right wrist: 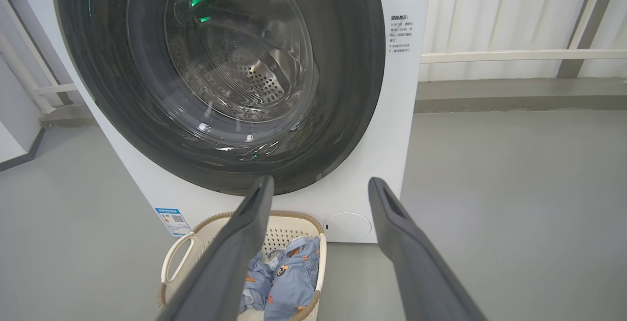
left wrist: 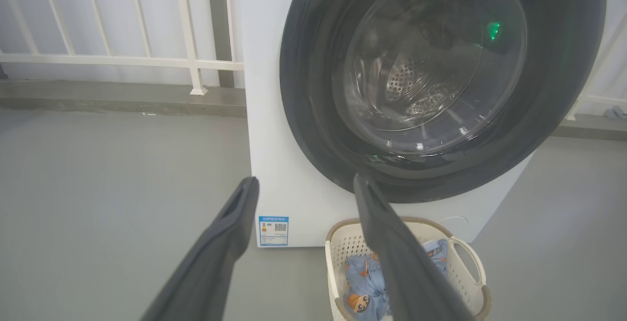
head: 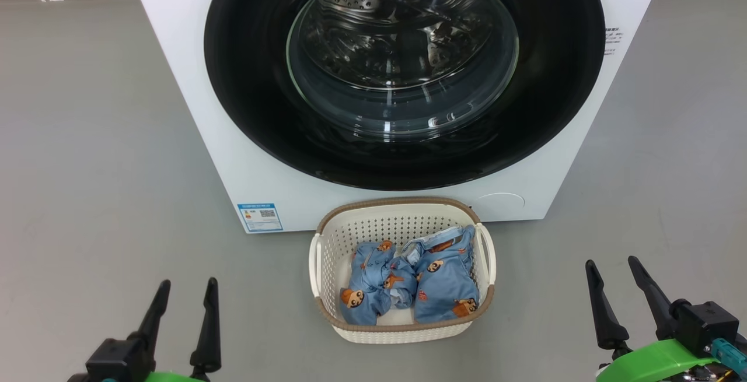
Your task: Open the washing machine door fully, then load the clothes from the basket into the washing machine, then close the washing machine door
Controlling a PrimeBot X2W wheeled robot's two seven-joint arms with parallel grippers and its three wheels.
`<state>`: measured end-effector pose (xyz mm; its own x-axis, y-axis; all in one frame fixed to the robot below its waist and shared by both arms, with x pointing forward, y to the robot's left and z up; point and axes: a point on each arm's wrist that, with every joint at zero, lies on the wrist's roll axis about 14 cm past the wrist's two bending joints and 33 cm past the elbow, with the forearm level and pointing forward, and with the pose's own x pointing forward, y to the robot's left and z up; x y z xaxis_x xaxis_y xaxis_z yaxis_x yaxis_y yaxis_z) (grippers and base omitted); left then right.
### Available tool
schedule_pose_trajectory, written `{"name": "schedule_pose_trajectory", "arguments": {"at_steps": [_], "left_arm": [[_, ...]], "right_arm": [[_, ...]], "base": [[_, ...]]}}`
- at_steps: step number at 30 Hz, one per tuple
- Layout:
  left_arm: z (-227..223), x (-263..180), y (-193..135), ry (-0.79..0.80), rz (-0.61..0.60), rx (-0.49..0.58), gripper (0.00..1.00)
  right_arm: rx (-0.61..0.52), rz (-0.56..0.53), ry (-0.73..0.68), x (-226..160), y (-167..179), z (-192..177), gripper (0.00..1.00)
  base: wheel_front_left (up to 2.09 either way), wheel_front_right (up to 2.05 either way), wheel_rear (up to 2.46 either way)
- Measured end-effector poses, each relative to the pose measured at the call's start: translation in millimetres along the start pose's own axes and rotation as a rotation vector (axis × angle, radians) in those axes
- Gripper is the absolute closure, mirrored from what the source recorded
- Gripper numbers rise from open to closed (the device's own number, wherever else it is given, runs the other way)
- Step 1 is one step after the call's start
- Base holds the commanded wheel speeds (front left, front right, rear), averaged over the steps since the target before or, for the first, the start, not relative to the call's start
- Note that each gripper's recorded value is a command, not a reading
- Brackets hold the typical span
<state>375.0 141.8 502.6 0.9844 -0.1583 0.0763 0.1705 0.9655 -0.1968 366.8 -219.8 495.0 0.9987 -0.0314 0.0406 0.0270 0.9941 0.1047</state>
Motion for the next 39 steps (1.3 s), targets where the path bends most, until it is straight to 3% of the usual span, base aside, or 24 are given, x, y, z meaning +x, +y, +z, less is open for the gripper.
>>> {"name": "schedule_pose_trajectory", "arguments": {"at_steps": [14,39], "left_arm": [[-8.8,-0.1,0.1,0.030,-0.009,0.003,0.00],[-13.9,4.1,-0.5,0.042,-0.012,-0.004,0.00]], "right_arm": [[0.004,-0.018,0.000,-2.4,-4.6,0.0,0.00],[0.011,-0.028,0.017,-1.9,-5.7,-6.4,0.00]], "base": [[0.27,0.27,-0.55],[1.04,1.03,-2.07]]}}
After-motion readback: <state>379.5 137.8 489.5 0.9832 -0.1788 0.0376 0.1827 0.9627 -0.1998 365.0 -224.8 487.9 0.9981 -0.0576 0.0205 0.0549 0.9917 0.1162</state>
